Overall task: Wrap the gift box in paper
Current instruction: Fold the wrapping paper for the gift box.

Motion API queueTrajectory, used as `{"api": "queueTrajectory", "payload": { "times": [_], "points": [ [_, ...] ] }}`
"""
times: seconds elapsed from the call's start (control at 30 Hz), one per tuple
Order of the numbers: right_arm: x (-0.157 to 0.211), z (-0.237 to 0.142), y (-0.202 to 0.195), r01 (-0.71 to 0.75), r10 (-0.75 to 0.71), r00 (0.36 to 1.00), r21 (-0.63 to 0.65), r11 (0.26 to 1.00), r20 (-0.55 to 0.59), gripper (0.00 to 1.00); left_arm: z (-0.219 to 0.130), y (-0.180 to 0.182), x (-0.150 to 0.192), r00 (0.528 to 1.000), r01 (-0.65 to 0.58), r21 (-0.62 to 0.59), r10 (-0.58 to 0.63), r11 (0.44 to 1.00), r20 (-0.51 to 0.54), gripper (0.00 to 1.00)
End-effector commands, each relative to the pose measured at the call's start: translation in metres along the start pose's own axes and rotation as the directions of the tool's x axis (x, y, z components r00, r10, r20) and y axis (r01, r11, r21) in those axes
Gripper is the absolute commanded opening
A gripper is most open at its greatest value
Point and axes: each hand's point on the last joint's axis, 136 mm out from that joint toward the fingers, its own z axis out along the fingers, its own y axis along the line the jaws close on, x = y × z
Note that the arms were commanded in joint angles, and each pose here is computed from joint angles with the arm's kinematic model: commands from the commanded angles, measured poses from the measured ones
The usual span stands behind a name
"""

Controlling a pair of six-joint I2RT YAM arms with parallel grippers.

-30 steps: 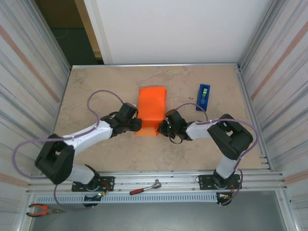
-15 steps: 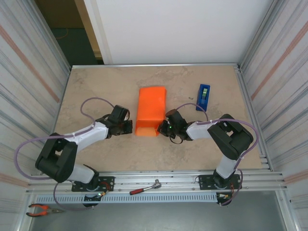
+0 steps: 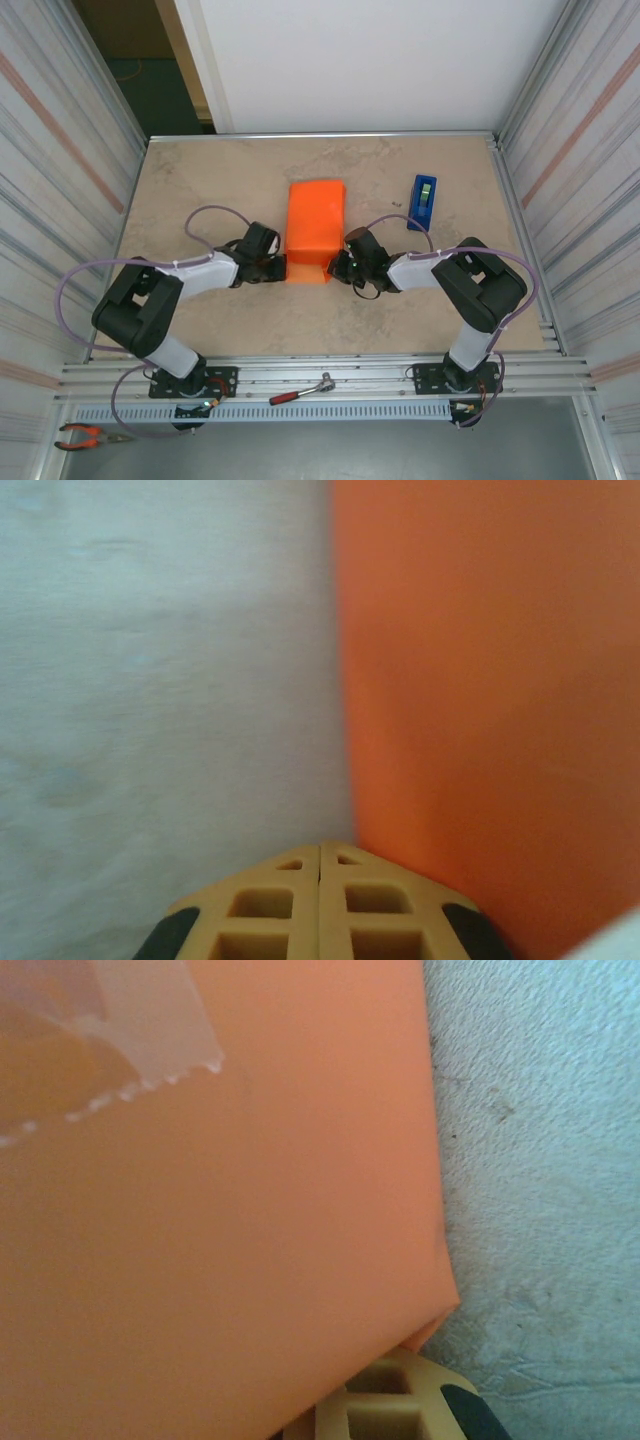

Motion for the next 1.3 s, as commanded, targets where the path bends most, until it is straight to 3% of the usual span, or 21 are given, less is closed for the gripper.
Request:
{"api": "queueTrajectory", "payload": {
  "times": [0.0,0.33,0.73,1.03,1.17,1.27],
  "points": [
    [0.015,-0.001,-0.039,0.002,0.004,0.999,0.123,0.992,-0.050,0.00,0.002,-0.016,0.003,0.999,-0.042,0.075,0.042,0.996,0.008,0.00],
    [0.017,-0.004,-0.045,0.004,0.004,0.999,0.142,0.990,-0.053,0.00,0.000,-0.021,-0.003,0.997,-0.046,0.104,0.040,0.994,0.062,0.00],
    [0.018,-0.005,-0.047,0.004,0.004,0.999,0.153,0.988,-0.053,0.00,-0.029,-0.026,-0.024,0.968,-0.065,0.145,0.027,0.987,0.248,0.01],
    [0.021,-0.004,-0.048,0.010,0.000,0.998,0.162,0.987,-0.060,0.00,-0.027,-0.023,-0.024,0.967,-0.054,0.131,0.019,0.990,0.252,0.01],
    [0.022,-0.005,-0.048,0.010,0.000,0.998,0.163,0.987,-0.061,0.00,-0.032,-0.007,-0.016,0.969,-0.013,0.072,-0.005,0.997,0.246,0.09],
    [0.022,-0.005,-0.049,0.011,-0.001,0.998,0.163,0.987,-0.062,0.00,-0.033,0.000,-0.006,0.972,-0.004,0.058,-0.009,0.998,0.234,0.21]
  ]
}}
